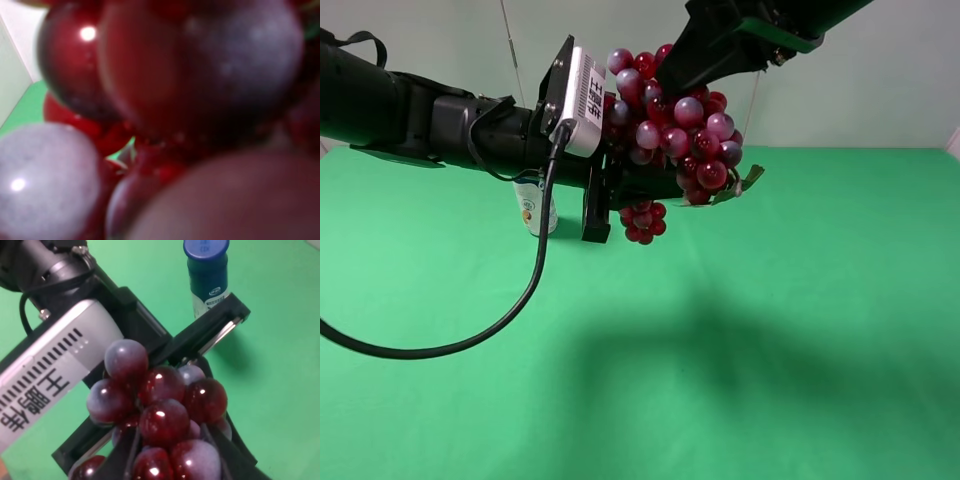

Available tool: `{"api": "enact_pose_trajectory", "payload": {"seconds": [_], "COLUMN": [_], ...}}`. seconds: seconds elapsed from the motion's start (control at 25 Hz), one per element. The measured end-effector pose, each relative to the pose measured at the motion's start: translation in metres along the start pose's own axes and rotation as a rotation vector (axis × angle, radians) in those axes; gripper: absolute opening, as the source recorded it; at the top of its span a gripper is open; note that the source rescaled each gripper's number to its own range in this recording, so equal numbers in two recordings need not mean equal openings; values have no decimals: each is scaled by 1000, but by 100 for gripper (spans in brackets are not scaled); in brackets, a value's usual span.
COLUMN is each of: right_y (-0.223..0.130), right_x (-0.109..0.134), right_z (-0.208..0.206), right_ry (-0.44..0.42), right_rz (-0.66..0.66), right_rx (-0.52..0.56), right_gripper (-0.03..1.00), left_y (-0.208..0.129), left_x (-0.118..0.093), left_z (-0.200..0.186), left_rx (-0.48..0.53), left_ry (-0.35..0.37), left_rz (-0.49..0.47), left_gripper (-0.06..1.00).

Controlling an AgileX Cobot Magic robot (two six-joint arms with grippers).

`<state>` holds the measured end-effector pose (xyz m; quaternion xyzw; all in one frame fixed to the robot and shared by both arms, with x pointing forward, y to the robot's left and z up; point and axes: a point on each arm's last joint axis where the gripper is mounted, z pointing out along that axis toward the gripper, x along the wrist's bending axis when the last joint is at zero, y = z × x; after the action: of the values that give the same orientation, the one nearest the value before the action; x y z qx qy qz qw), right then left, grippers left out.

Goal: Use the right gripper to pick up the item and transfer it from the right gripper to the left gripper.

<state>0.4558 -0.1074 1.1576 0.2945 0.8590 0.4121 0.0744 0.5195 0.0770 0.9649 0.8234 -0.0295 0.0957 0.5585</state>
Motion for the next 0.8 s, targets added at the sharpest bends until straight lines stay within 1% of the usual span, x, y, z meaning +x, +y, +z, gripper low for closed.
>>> {"api": "enact_pose_trajectory", "payload": {"seconds": [0.12,0.16,0.2,0.24,0.32,0.36,0.4,0.44,0.52,0.68,0.8], "right_y": [1,1,2,3,3,3,4,5,7,12,11], "right_x": [-1,-1,-1,-2,-3,-4,-4,-4,-4,-3,-6], "right_z": [0,0,0,0,-1,-1,-1,-3,-8,-19,-21], "right_ry": [-6,-8,-14,-22,-35,-42,-49,-56,-71,-110,-143], "right_rz": [0,0,-3,-6,-16,-21,-25,-28,-33,-35,-2], "right_rx": [-12,-16,-22,-30,-34,-36,-43,-52,-88,-147,-151], "right_gripper": [0,7,17,33,69,80,88,93,97,100,100], "left_y": [0,0,0,0,-2,-2,-3,-3,-4,-4,-4], "left_x": [0,0,0,0,0,0,0,0,0,0,0], "left_z": [0,0,0,0,0,0,1,1,1,1,1], "left_rx": [0,0,0,3,10,12,14,17,19,20,20], "left_ry": [0,0,0,1,3,1,0,-4,-3,-2,-2], "left_rz": [0,0,0,1,0,1,2,3,4,4,4], "left_gripper": [1,1,1,1,1,1,1,1,1,1,1]}}
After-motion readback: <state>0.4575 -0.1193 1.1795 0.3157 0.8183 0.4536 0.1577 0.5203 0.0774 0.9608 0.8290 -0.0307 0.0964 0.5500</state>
